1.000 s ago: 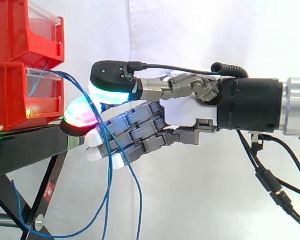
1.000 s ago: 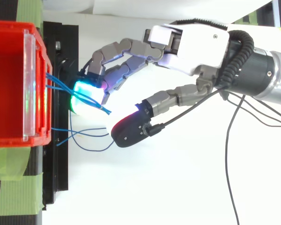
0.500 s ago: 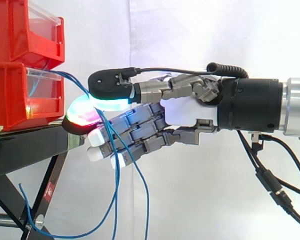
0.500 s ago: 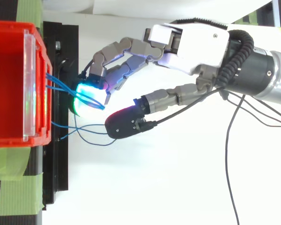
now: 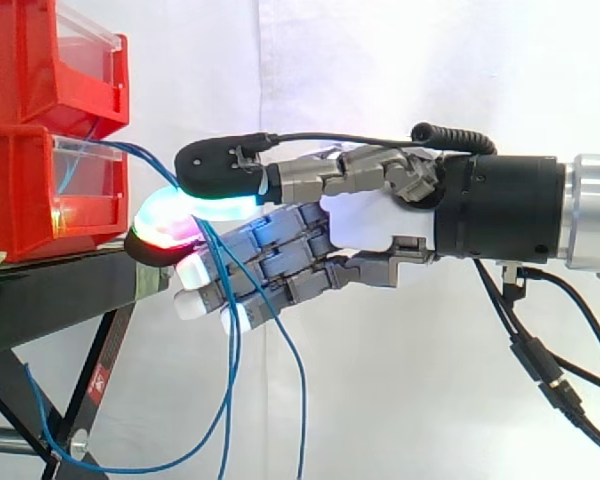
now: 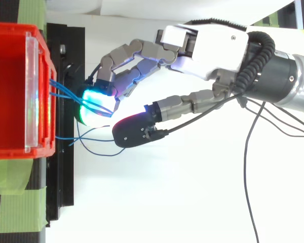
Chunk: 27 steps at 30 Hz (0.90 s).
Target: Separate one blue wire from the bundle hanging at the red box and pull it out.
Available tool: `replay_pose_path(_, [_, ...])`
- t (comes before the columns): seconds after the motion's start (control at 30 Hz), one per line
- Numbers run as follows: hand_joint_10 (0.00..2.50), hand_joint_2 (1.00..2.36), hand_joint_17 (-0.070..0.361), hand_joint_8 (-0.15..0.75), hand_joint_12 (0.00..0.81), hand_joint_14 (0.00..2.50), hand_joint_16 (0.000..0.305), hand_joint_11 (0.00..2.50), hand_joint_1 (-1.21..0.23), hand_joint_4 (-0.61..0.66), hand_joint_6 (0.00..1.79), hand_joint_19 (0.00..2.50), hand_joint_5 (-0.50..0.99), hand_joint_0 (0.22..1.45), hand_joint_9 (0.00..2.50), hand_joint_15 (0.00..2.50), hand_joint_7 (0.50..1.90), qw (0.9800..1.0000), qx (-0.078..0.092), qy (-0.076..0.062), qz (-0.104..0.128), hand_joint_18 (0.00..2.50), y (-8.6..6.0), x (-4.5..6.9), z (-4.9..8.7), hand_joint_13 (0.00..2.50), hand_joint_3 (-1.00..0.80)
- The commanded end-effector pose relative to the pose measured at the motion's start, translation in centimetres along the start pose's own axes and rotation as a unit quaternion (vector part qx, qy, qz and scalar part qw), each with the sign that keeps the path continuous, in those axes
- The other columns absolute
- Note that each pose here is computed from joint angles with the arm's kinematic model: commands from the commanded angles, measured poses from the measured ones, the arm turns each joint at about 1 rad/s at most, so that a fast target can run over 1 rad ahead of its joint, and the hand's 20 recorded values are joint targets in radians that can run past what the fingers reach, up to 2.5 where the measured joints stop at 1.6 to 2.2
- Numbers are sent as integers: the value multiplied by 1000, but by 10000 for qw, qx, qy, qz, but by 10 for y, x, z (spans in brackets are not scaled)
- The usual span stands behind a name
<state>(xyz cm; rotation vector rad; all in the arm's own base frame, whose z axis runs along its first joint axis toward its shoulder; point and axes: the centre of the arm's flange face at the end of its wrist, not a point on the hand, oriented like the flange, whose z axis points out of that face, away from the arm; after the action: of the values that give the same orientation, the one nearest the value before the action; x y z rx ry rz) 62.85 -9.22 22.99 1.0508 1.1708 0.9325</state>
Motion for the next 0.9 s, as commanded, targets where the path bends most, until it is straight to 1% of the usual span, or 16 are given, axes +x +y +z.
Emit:
replay_pose_path(0.0, [11, 1017, 131, 383, 464, 17, 58, 722, -705, 156, 917, 514, -197, 604, 834, 536, 798, 10000, -10, 7, 10, 785, 2, 0, 0, 756, -80])
replay_pose_path(0.07, [13, 1014, 136, 394, 475, 16, 60, 727, -707, 155, 919, 506, -191, 602, 854, 538, 798, 10000, -10, 7, 10, 802, 2, -1, -1, 766, -63])
replay_pose_path(0.17, [14, 1008, 146, 413, 496, 14, 65, 736, -704, 159, 921, 500, -180, 599, 896, 545, 806, 10000, -51, -12, 20, 844, 8, -3, -1, 798, -29])
replay_pose_path(0.23, [8, 1002, 152, 427, 510, 14, 67, 753, -703, 155, 921, 494, -174, 598, 927, 552, 811, 9999, -94, -24, 24, 866, 16, -6, -2, 815, -9])
replay_pose_path(0.33, [11, 1000, 154, 437, 518, 14, 68, 771, -702, 156, 921, 482, -171, 598, 955, 556, 830, 10000, -87, -23, 15, 877, 19, -7, -3, 830, 4])
replay_pose_path(0.37, [8, 1000, 154, 436, 518, 15, 68, 763, -701, 154, 921, 482, -171, 597, 958, 551, 830, 10000, -30, -6, -1, 878, 18, -7, -4, 832, 7])
replay_pose_path(0.4, [10, 1006, 155, 437, 520, 14, 69, 767, -701, 152, 921, 490, -171, 597, 964, 556, 830, 10000, -13, -10, -5, 881, 21, -9, -5, 837, 3])
replay_pose_path(0.43, [10, 1018, 155, 442, 521, 14, 69, 767, -700, 154, 921, 480, -171, 594, 970, 557, 830, 10000, 12, -19, -11, 882, 20, -9, -5, 837, 0])
replay_pose_path(0.47, [7, 1016, 155, 441, 522, 15, 69, 768, -700, 153, 921, 479, -171, 595, 978, 554, 830, 10000, 44, 6, -20, 883, 21, -10, -7, 838, 1])
replay_pose_path(0.67, [9, 1000, 152, 439, 520, 14, 68, 758, -699, 159, 921, 452, -172, 603, 972, 549, 829, 10000, 81, -15, -28, 891, 31, -14, -10, 897, -3])
replay_pose_path(0.77, [7, 1001, 149, 441, 520, 14, 66, 766, -697, 169, 921, 444, -173, 604, 965, 548, 836, 9999, 168, 1, -21, 898, 34, -17, -14, 922, -6])
replay_pose_path(0.8, [7, 1002, 147, 436, 521, 16, 65, 770, -695, 169, 921, 437, -174, 606, 961, 565, 836, 9998, 211, 13, -24, 898, 33, -17, -15, 959, -11])
replay_pose_path(0.87, [7, 1003, 143, 437, 518, 17, 64, 764, -694, 169, 920, 431, -175, 607, 954, 584, 840, 9997, 241, 44, 13, 911, 33, -15, -16, 1009, -13])
